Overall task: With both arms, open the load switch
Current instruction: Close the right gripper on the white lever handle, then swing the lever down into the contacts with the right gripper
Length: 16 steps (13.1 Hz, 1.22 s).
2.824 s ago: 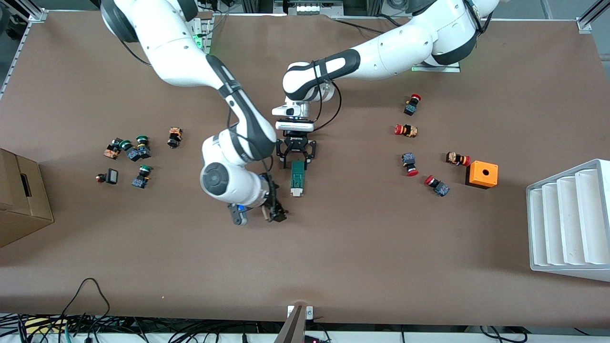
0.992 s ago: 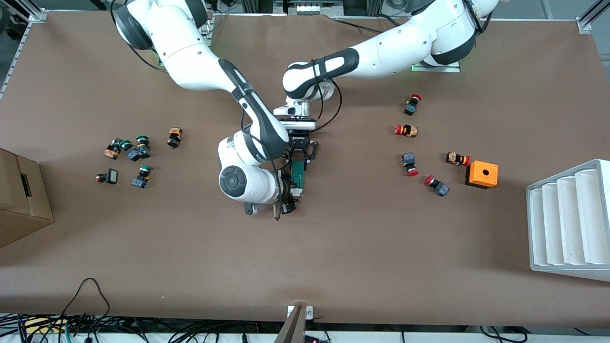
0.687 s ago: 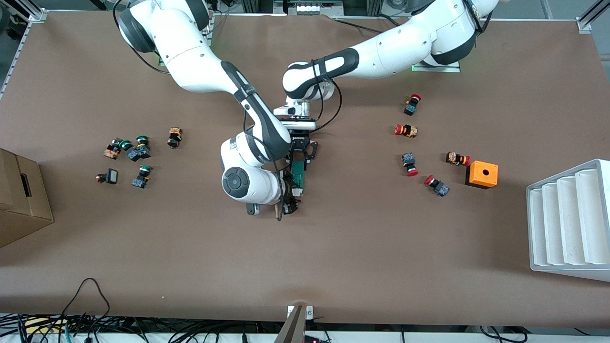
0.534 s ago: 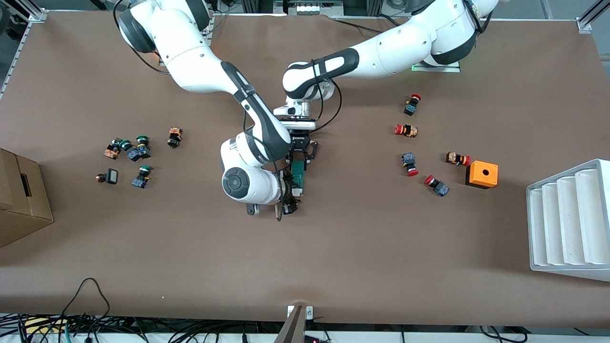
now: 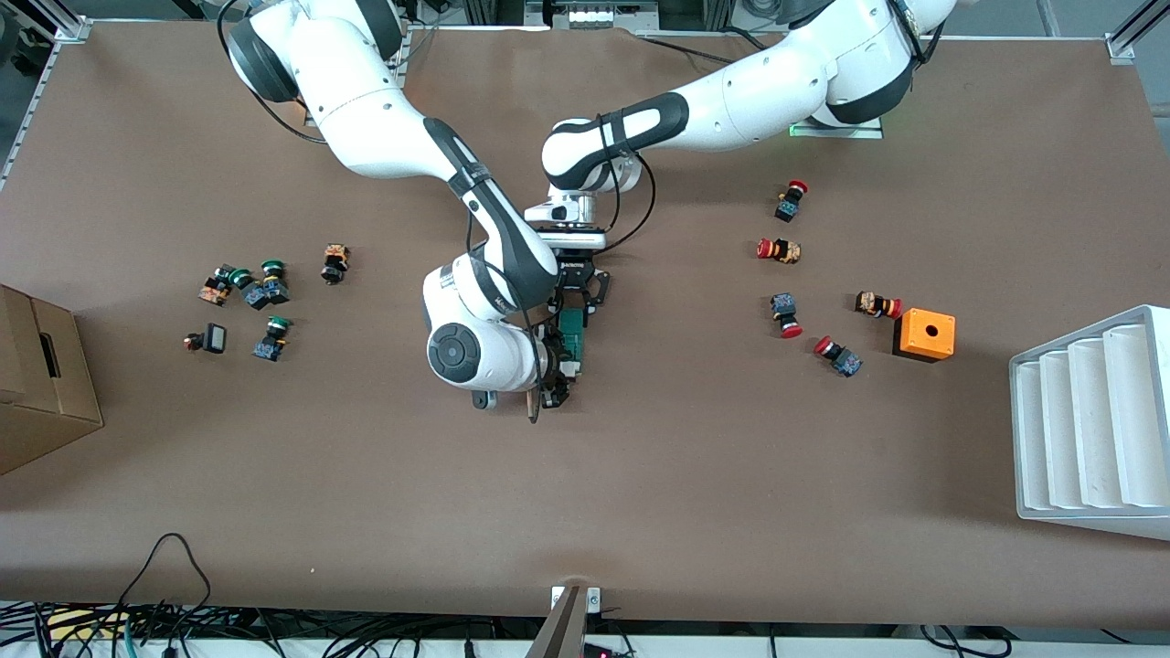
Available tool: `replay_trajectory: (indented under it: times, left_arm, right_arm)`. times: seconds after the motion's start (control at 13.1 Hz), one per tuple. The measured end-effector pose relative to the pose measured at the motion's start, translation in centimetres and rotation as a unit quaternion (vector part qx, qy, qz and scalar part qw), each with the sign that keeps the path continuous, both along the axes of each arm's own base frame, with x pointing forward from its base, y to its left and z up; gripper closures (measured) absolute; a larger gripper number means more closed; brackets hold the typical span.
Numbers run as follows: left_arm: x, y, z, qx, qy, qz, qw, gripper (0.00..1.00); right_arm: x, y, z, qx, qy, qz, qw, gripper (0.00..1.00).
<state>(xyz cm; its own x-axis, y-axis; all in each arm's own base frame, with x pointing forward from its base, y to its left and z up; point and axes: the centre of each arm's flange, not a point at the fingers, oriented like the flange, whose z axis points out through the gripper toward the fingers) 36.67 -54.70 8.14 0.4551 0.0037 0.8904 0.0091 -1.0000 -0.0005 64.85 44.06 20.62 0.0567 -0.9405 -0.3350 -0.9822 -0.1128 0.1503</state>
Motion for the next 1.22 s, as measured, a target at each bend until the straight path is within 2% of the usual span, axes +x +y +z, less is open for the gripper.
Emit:
replay_trajectory:
  times: [0.38, 1.22]
  left_arm:
    - [0.01, -0.01, 0.0, 0.0, 0.0, 0.0, 1.0, 0.5]
    - [0.02, -0.02, 0.01, -0.001, 0.0, 0.001, 1.0, 0.5]
  right_arm:
    - [0.2, -0.02, 0.39, 0.0, 0.0, -0.007, 1.0, 0.69]
    - [0.07, 0.18, 0.68, 0.0, -0.002, -0.005, 1.0, 0.7]
